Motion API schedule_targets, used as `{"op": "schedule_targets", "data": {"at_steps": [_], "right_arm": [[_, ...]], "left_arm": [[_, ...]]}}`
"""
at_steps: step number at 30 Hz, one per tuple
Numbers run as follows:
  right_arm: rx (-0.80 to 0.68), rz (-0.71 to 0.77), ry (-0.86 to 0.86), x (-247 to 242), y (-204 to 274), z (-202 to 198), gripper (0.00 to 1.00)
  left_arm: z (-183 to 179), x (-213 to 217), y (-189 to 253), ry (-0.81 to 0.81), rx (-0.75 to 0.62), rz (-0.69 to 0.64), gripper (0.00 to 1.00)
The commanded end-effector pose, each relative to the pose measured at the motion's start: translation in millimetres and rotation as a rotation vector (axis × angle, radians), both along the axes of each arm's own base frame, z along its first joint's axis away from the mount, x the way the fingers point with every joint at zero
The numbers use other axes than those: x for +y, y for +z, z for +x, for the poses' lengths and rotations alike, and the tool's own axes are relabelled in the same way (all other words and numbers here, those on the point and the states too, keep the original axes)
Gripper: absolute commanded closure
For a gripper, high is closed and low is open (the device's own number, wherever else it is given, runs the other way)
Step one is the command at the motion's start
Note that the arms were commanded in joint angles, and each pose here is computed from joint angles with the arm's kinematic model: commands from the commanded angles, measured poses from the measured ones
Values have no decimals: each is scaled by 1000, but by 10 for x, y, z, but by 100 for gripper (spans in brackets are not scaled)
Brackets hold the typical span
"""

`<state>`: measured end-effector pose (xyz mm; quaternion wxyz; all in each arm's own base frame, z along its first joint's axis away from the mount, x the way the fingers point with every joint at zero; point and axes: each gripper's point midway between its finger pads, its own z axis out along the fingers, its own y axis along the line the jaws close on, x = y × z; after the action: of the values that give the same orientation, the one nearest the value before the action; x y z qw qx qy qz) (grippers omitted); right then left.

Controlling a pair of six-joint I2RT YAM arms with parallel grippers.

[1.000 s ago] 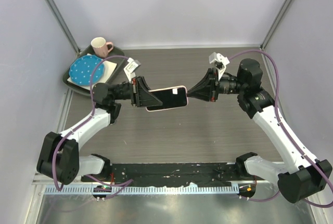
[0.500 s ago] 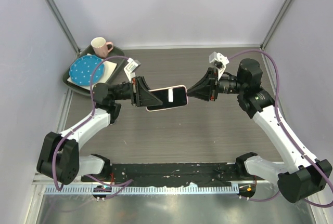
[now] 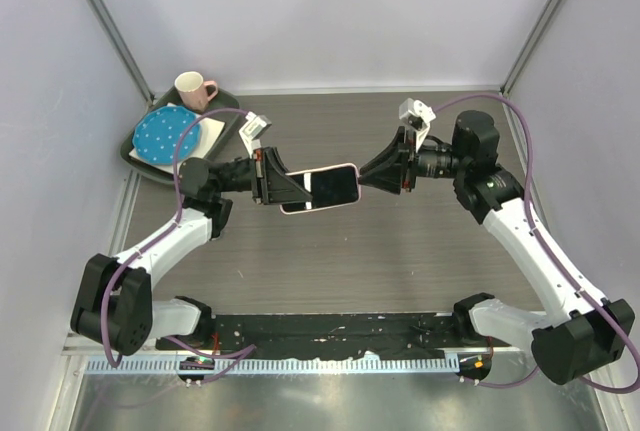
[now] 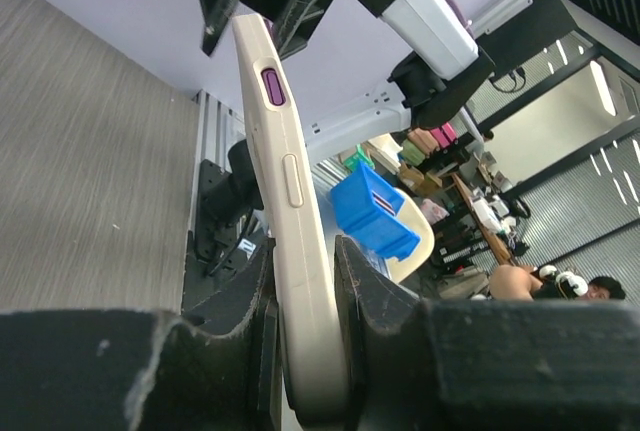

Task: Take the phone out of the phone case
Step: Remove the phone case from the phone.

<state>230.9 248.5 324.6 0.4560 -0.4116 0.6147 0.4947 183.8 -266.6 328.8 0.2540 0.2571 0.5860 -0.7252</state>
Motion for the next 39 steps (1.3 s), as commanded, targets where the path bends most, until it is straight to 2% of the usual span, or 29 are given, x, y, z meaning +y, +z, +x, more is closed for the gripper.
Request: {"op": "schedule_targets", "data": {"at_steps": [1,2,4,7,8,10,11,12,15,16,18,19,20,22,23,39], "right_arm": [[69,-52,-30,109,-418,165,61],[69,-39,-8,113,-398,110,57],[71,-6,67,136,-317,-28,54],[100,36,156,150,-271,-204,53],[66,62,181,161,-201,-228,53],[133,87,216,157,-214,-333,53],[65,122,228,166,-112,-333,53],[114,140,233,160,-69,-383,53],[62,186,278,160,29,-502,63],[99,196,280,156,28,-536,74],[28,234,293,145,147,-576,79],[83,247,298,136,149,-618,86],[-17,292,311,114,282,-673,87],[27,325,337,88,329,-764,90],[-52,358,361,58,416,-843,91],[-131,381,517,124,544,-1286,98]], "left_arm": [[-668,53,700,-106,-512,-227,100],[-666,49,663,-114,-522,-215,100],[-624,27,599,-113,-513,-197,100],[-602,9,480,-127,-533,-163,100],[-589,3,455,-127,-544,-158,100],[-572,-10,415,-129,-541,-150,100],[-579,-14,402,-134,-554,-149,100],[-580,-18,398,-136,-557,-147,100],[-576,-32,350,-151,-558,-132,100],[-566,-42,328,-153,-551,-128,100],[-557,-58,301,-158,-548,-122,100],[-559,-65,288,-162,-547,-120,100],[-542,-74,263,-162,-543,-116,100],[-519,-90,215,-166,-536,-106,100],[-503,-103,175,-168,-527,-100,100],[-537,-194,38,-228,-491,-72,100]]}}
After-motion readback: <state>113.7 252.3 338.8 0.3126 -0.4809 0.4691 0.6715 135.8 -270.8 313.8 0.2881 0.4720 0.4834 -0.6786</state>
